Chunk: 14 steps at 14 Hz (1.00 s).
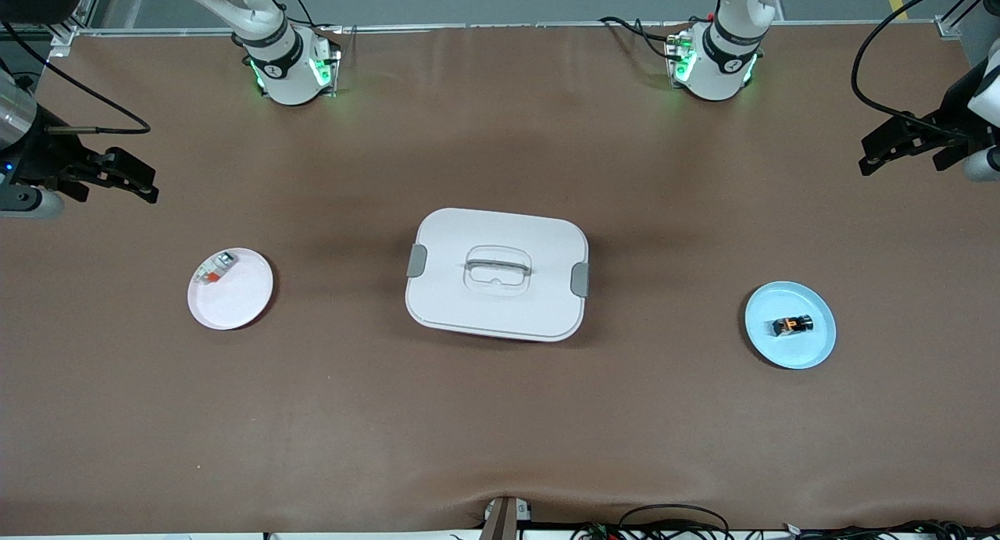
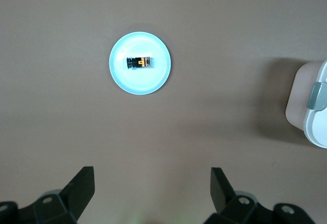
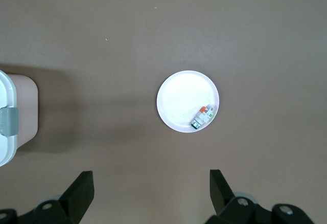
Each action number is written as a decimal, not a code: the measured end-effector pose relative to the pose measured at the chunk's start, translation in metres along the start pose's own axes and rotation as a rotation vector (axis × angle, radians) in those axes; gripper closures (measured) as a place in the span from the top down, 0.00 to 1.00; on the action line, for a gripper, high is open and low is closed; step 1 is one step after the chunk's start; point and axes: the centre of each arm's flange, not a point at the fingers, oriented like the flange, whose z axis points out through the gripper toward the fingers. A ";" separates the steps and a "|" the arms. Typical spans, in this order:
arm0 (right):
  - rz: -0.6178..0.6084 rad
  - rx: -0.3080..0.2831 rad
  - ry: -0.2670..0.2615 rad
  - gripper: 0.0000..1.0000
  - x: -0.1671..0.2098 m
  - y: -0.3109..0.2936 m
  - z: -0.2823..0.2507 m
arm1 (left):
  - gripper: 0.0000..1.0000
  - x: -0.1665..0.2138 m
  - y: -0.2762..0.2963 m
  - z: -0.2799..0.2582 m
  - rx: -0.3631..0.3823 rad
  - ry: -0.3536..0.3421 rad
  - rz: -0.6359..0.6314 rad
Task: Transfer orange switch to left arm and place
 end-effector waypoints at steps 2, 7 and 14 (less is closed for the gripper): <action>-0.007 0.000 0.004 1.00 0.000 -0.004 -0.002 | 1.00 0.000 0.000 0.000 0.000 -0.001 0.003; -0.011 0.001 0.006 1.00 0.000 -0.006 -0.003 | 1.00 -0.002 0.001 0.002 0.001 -0.020 0.040; -0.008 0.002 0.020 1.00 0.000 -0.004 -0.010 | 1.00 -0.003 0.011 0.000 0.000 -0.015 0.060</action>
